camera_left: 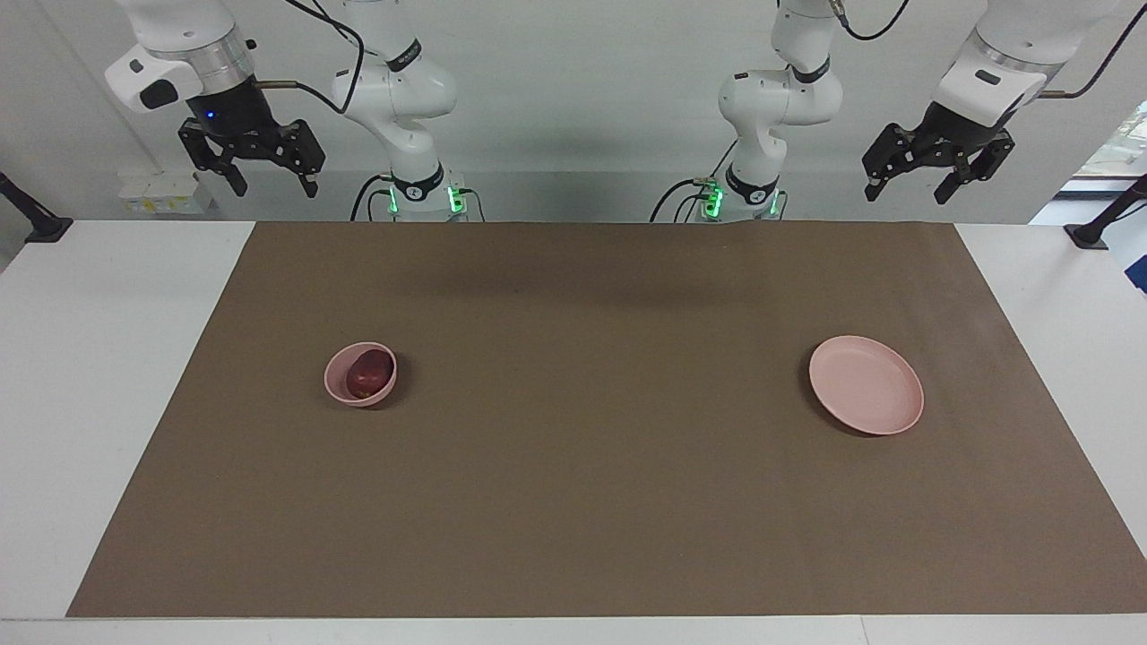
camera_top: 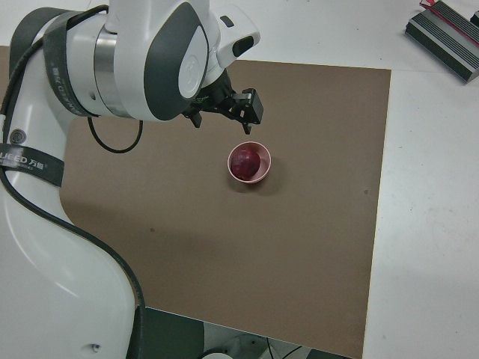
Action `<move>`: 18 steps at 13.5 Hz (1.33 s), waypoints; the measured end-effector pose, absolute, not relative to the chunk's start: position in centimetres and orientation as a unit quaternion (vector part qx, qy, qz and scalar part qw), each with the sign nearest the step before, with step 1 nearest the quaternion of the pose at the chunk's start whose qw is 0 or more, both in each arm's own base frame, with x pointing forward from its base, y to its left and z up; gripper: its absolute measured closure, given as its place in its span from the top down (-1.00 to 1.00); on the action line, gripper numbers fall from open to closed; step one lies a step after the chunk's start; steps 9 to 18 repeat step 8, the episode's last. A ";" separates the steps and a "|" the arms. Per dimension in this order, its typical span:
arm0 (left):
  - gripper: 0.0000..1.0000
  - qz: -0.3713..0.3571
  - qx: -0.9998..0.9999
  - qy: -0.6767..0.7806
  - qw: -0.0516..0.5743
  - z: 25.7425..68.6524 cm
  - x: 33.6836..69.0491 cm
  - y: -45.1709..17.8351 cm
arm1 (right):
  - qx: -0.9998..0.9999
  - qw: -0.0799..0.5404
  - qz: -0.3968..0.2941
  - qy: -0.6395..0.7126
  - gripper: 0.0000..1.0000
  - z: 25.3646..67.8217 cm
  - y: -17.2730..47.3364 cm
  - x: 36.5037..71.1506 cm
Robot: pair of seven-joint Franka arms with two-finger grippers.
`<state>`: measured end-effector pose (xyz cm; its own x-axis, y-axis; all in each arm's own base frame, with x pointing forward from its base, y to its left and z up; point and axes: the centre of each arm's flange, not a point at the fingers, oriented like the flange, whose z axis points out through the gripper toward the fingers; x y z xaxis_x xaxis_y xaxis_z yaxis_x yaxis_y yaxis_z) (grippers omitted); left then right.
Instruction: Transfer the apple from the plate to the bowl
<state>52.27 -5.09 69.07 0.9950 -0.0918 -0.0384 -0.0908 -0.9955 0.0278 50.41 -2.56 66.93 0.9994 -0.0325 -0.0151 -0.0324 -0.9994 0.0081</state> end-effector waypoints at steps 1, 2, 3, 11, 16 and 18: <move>1.00 -0.018 0.999 -0.046 0.014 69.1 52.2 -5.1 | 1.000 0.005 -0.008 -0.015 1.00 66.9 -2.6 50.4; 1.00 -0.018 0.999 -0.047 0.014 69.2 52.2 -5.2 | 1.000 0.006 -0.007 -0.011 1.00 66.9 -2.6 50.4; 1.00 -0.017 0.999 -0.048 0.015 69.2 52.2 -5.4 | 1.000 0.006 -0.005 -0.005 1.00 67.0 -2.6 50.5; 1.00 -0.017 0.998 -0.059 0.015 69.2 52.1 -6.5 | 1.000 0.006 -0.004 -0.004 1.00 67.0 -2.6 50.5; 1.00 -0.017 0.998 -0.059 0.015 69.2 52.1 -6.5 | 1.000 0.006 -0.004 -0.004 1.00 67.0 -2.6 50.5; 1.00 -0.017 0.998 -0.059 0.015 69.2 52.1 -6.5 | 1.000 0.006 -0.004 -0.004 1.00 67.0 -2.6 50.5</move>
